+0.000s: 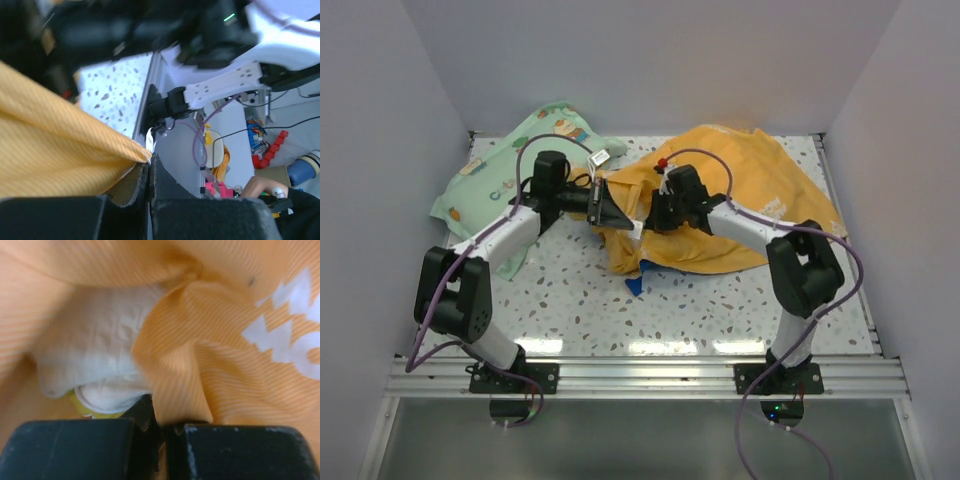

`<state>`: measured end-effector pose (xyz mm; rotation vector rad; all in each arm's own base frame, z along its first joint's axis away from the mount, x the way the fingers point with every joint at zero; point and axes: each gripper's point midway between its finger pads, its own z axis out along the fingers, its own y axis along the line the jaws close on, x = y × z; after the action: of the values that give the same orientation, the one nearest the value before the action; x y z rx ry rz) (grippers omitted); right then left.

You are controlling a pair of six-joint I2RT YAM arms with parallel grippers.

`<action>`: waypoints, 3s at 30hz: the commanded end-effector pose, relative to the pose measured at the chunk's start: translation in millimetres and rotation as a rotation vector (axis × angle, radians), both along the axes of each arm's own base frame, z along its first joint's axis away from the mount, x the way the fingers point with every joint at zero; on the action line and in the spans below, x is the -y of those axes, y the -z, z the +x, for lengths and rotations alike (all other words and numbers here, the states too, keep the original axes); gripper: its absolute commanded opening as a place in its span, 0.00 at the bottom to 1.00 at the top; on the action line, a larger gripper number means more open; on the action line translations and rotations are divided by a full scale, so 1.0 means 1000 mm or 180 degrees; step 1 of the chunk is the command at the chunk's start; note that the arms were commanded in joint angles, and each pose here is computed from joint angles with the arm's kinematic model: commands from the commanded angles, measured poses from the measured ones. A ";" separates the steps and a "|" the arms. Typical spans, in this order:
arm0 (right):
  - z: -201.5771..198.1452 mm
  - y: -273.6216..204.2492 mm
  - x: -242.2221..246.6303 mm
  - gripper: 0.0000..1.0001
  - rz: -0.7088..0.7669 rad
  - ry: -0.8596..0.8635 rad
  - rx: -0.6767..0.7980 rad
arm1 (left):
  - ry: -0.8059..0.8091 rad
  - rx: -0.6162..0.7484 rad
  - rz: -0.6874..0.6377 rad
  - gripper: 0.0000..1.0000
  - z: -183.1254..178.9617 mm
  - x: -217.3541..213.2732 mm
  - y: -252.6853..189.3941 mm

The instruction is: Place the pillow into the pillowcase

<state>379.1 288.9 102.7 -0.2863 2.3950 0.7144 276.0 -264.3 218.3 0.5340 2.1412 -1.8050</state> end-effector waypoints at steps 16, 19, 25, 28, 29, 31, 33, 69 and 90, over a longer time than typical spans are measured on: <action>-0.079 -0.006 -0.030 0.00 0.0486 -0.0708 -0.0069 | -0.0144 0.1002 -0.0694 0.12 0.089 -0.009 -0.119; -0.087 -0.031 -0.012 0.05 0.0429 -0.0810 -0.0038 | -0.0372 0.0955 -0.0205 0.44 0.117 -0.020 -0.071; -0.082 -0.060 0.020 0.19 0.0133 -0.0813 0.0229 | -0.0568 0.1036 0.0905 0.67 0.122 -0.060 0.010; -0.078 -0.065 0.034 0.00 -0.0164 -0.0781 0.0343 | -0.0841 0.1136 0.1073 0.68 0.115 -0.091 0.015; -0.073 -0.066 0.040 0.00 -0.0247 -0.0711 0.0402 | -0.0929 0.1294 0.1082 0.68 0.109 -0.099 0.000; -0.069 -0.072 0.040 0.00 -0.0270 -0.0713 0.0492 | -0.0968 0.1439 0.1154 0.67 0.098 -0.111 0.004; -0.068 -0.073 0.033 0.21 -0.0190 -0.0780 0.0463 | -0.0935 0.1489 0.1232 0.67 0.078 -0.114 0.005; -0.105 0.042 -0.055 0.00 0.0155 -0.1382 -0.0855 | -0.0337 0.1720 0.0410 0.00 -0.047 0.036 -0.002; -0.066 -0.053 0.011 0.00 0.0392 -0.1023 -0.0453 | -0.0433 0.0927 0.1184 0.00 -0.019 -0.020 0.127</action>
<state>319.3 270.7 133.1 -0.5223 2.5183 1.0307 254.8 -243.5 93.4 0.5859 2.2918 -1.1878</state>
